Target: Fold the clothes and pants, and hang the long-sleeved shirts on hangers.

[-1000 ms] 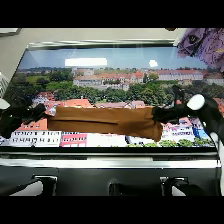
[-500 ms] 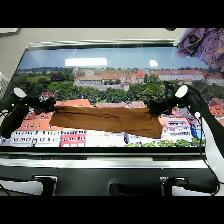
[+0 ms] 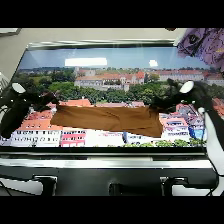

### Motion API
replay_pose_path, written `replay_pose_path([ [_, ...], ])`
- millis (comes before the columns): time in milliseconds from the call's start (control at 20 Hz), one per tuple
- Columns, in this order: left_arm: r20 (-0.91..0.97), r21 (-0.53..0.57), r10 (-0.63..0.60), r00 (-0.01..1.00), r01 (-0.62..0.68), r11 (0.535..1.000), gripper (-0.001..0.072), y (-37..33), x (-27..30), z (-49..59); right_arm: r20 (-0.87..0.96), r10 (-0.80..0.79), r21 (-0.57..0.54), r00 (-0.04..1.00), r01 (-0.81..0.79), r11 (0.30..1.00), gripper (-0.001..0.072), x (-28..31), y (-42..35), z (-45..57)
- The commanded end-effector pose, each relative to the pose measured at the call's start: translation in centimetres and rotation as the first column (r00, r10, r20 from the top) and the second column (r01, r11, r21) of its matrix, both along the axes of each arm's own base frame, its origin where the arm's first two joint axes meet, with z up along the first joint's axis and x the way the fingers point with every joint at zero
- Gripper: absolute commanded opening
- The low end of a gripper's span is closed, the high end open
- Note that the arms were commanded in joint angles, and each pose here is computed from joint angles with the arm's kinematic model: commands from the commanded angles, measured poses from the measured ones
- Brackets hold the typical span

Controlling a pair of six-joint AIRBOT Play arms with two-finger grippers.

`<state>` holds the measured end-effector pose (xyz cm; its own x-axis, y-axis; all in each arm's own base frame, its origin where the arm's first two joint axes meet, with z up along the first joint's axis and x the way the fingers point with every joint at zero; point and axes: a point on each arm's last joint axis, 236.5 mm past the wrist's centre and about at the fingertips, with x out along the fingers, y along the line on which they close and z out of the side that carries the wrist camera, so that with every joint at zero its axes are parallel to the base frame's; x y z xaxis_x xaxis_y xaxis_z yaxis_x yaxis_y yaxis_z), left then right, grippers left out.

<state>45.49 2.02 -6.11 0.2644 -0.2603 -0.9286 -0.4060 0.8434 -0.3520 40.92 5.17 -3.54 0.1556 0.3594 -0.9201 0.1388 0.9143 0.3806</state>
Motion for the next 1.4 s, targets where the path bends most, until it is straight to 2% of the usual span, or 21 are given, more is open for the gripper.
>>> replay_pose_path([
  [0, -0.007, 0.049, -0.009, 1.0, 0.009, 0.999, 0.0635, 2.0, -0.9, 3.3, -0.024, -0.002, 0.037, 1.0, 0.003, 0.999, 0.0599, -2.3, -5.1, 2.7],
  [50, 0.003, 0.07, -0.011, 1.0, 0.011, 0.997, 0.0635, 2.5, -1.0, 4.1, -0.012, -0.044, 0.113, 0.999, 0.045, 0.993, 0.0641, -2.5, -5.9, 3.0],
  [100, 0.011, 0.09, -0.015, 1.0, 0.014, 0.996, 0.0635, 2.8, -1.2, 4.7, 0.005, -0.077, 0.192, 0.997, 0.075, 0.978, 0.0653, -2.6, -6.4, 3.1],
  [200, 0.012, 0.094, -0.018, 1.0, 0.017, 0.995, 0.0635, 2.8, -1.5, 5.2, -0.001, -0.123, 0.277, 0.992, 0.119, 0.954, 0.0664, -3.5, -7.2, 2.1],
  [400, -0.005, 0.089, -0.03, 1.0, 0.03, 0.996, 0.0635, 2.4, -1.8, 5.1, -0.071, -0.126, 0.351, 0.99, 0.143, 0.925, 0.0678, -5.2, -6.1, -2.1],
  [600, -0.005, 0.089, -0.031, 1.0, 0.031, 0.996, 0.0635, 2.3, -1.8, 5.1, -0.113, -0.124, 0.436, 0.986, 0.162, 0.886, 0.0677, -4.6, -4.8, -5.3],
  [700, -0.006, 0.089, -0.031, 0.999, 0.032, 0.996, 0.0635, 2.3, -1.8, 5.1, -0.126, -0.129, 0.444, 0.984, 0.172, 0.879, 0.0677, -4.3, -4.4, -6.5],
  [950, -0.01, 0.087, -0.032, 0.999, 0.032, 0.996, 0.0635, 2.2, -1.8, 4.9, -0.146, 0.009, 0.467, 0.989, 0.061, 0.882, 0.0656, -4.8, 1.1, -7.2],
  [1000, -0.009, 0.087, -0.033, 0.999, 0.034, 0.996, 0.0635, 2.2, -1.8, 4.9, -0.142, 0.033, 0.474, 0.989, 0.039, 0.88, 0.0595, -4.8, 2.4, -7.1],
  [1050, -0.011, 0.081, -0.035, 0.999, 0.036, 0.996, 0.0635, 1.9, -1.8, 4.9, -0.136, 0.051, 0.475, 0.989, 0.02, 0.88, 0.0428, -4.7, 3.4, -7.0],
  [1100, -0.007, 0.063, -0.036, 0.999, 0.036, 0.997, 0.0635, 1.5, -1.7, 5.0, -0.124, 0.064, 0.47, 0.99, 0.002, 0.882, 0.0165, -4.7, 4.0, -6.8],
  [1150, 0.001, 0.038, -0.036, 0.999, 0.036, 0.999, 0.0635, 0.8, -1.6, 5.2, -0.106, 0.07, 0.461, 0.992, -0.013, 0.887, 0.0032, -4.5, 4.2, -6.3],
  [1300, 0.017, -0.02, -0.055, 0.998, 0.056, 0.998, 0.0629, -1.8, -1.1, 5.5, -0.054, -0.005, 0.376, 0.999, 0.025, 0.926, 0.0029, -3.3, 2.8, -3.1],
  [1350, 0.015, -0.033, -0.072, 0.997, 0.073, 0.997, 0.0582, -2.8, -1.1, 5.4, -0.046, -0.028, 0.333, 0.999, 0.042, 0.942, 0.0029, -3.2, 2.1, -1.6],
])
